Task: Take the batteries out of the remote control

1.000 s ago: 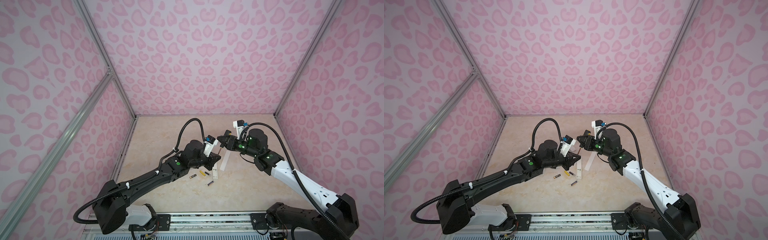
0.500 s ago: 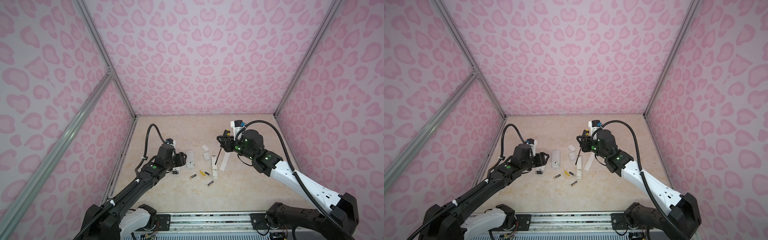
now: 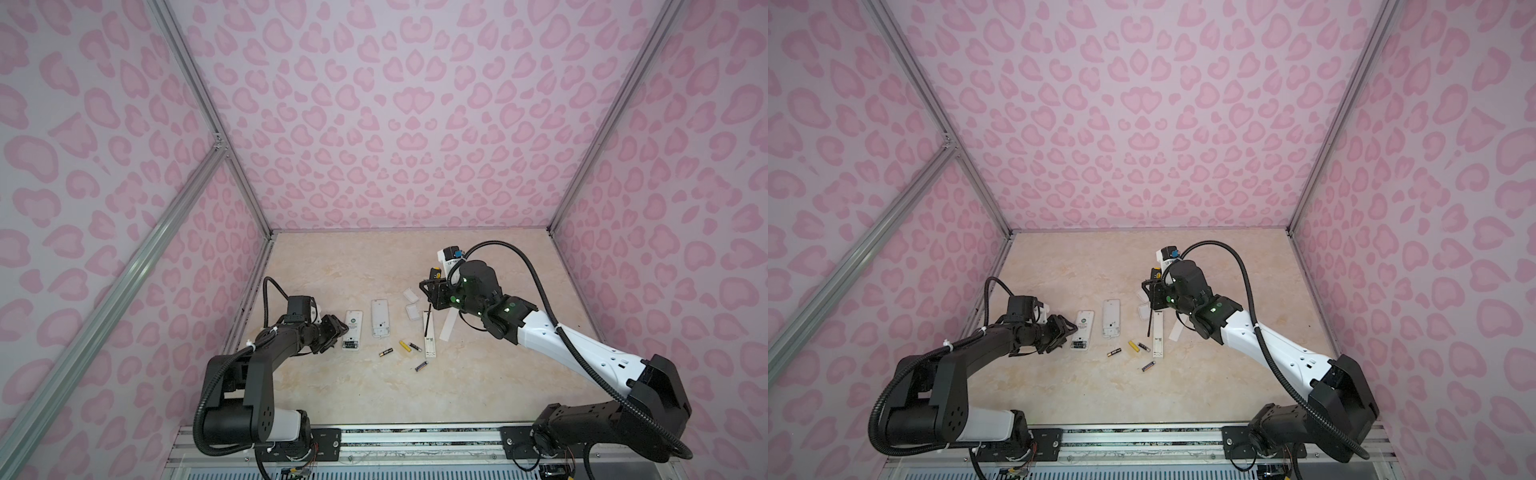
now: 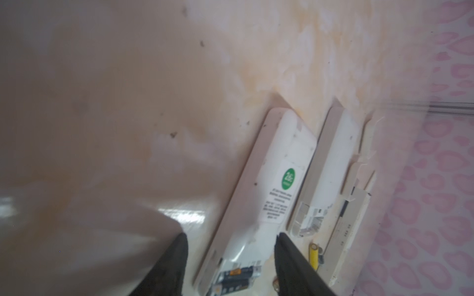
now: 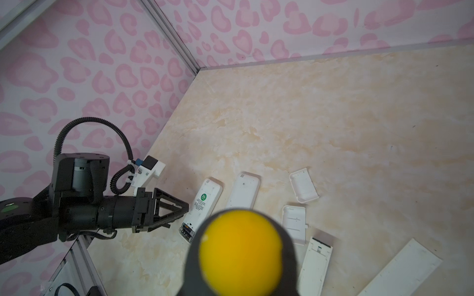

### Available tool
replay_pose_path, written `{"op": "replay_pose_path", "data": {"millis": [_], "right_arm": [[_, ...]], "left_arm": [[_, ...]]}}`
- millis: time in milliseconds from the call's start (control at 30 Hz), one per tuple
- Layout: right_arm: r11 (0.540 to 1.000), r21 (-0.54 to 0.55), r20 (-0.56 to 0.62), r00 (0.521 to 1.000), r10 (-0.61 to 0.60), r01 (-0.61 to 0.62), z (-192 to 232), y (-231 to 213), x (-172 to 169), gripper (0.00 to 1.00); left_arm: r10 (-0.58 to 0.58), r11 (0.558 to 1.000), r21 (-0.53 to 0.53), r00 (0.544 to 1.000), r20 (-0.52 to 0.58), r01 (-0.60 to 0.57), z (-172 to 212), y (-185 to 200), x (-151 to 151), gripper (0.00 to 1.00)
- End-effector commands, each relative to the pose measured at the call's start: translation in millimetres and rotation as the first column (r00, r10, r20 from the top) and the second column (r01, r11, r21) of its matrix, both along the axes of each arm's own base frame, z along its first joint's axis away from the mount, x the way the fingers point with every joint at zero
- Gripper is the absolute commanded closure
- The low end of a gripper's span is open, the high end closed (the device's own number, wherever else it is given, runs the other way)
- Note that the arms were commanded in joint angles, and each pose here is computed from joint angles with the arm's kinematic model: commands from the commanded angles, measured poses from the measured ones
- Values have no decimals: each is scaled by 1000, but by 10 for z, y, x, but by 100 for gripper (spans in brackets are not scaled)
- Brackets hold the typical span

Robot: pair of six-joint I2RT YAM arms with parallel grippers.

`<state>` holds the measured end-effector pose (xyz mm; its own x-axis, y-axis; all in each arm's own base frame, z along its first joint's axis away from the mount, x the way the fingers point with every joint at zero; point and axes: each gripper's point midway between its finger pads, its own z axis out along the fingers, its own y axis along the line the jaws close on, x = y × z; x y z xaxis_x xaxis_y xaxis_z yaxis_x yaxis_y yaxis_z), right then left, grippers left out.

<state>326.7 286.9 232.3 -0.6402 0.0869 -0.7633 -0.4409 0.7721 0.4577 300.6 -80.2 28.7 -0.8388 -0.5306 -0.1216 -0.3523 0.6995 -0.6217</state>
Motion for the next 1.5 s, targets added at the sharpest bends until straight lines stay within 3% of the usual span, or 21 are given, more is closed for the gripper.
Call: {"op": "replay_pose_path", "data": {"millis": [0, 333, 733, 1133, 1467], "right_arm": [[1000, -2, 7, 1000, 3, -3, -10, 0, 42, 100], [1000, -11, -7, 1000, -3, 3, -117, 17, 156, 100], [999, -8, -26, 999, 38, -38, -234, 203, 244, 100], [985, -9, 80, 982, 171, -171, -260, 675, 177, 100], [974, -30, 107, 968, 225, -223, -401, 936, 173, 100]], "left_arm": [[-20, 1000, -7, 1000, -3, 20, -63, -20, 46, 42], [-64, 991, -118, 998, -2, 63, 11, -311, 4, 48], [-116, 986, -120, 993, 19, 117, 62, -615, 140, 48], [-185, 976, -113, 982, 35, 187, 40, -876, 249, 53], [-212, 976, -32, 975, 68, 215, 16, -830, 416, 42]]}}
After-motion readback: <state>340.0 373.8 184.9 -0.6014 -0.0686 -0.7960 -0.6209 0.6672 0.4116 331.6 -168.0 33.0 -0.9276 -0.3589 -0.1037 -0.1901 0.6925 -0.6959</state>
